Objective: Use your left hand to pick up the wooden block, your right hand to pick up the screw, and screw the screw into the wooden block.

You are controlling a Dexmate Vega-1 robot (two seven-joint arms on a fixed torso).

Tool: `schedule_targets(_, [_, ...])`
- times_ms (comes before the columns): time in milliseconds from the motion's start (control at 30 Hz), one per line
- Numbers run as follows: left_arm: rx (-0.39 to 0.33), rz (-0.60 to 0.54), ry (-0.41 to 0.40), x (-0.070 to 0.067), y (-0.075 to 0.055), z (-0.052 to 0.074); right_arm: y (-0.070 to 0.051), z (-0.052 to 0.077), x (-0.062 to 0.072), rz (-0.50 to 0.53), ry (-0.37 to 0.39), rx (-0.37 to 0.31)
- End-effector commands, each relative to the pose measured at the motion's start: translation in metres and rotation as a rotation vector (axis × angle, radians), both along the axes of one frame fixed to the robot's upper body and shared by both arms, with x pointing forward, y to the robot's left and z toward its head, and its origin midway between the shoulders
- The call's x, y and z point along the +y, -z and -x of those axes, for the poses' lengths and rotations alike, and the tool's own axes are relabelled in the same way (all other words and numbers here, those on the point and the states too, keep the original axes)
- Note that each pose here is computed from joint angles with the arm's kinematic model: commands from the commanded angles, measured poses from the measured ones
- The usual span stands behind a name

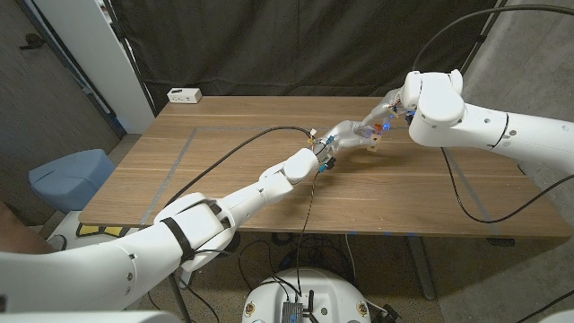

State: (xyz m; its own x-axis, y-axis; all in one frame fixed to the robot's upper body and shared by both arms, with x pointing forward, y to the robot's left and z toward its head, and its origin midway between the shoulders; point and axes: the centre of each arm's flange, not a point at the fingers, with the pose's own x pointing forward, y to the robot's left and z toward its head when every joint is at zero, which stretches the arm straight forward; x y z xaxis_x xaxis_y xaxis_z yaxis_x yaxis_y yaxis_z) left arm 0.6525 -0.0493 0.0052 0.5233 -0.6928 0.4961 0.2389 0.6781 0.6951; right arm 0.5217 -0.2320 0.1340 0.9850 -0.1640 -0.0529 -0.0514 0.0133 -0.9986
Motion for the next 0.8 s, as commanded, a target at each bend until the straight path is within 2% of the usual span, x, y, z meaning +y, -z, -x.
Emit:
schedule_targets(33, [-0.004, 0.004, 0.0, 0.0, 0.001, 0.001, 0.001, 0.006, -0.002, 0.006, -0.004, 0.003])
schedule_targets(300, [-0.007, 0.008, -0.004, 0.0, 0.001, 0.002, 0.0, 0.009, -0.004, 0.012, -0.023, -0.005])
schedule_targets(600, [-0.004, 0.01, -0.005, 0.0, 0.001, 0.002, 0.002, 0.015, -0.006, 0.036, -0.144, -0.074])
schedule_targets(800, [-0.003, 0.009, -0.005, 0.0, 0.001, 0.001, 0.003, 0.018, -0.009, 0.037, -0.191, -0.113])
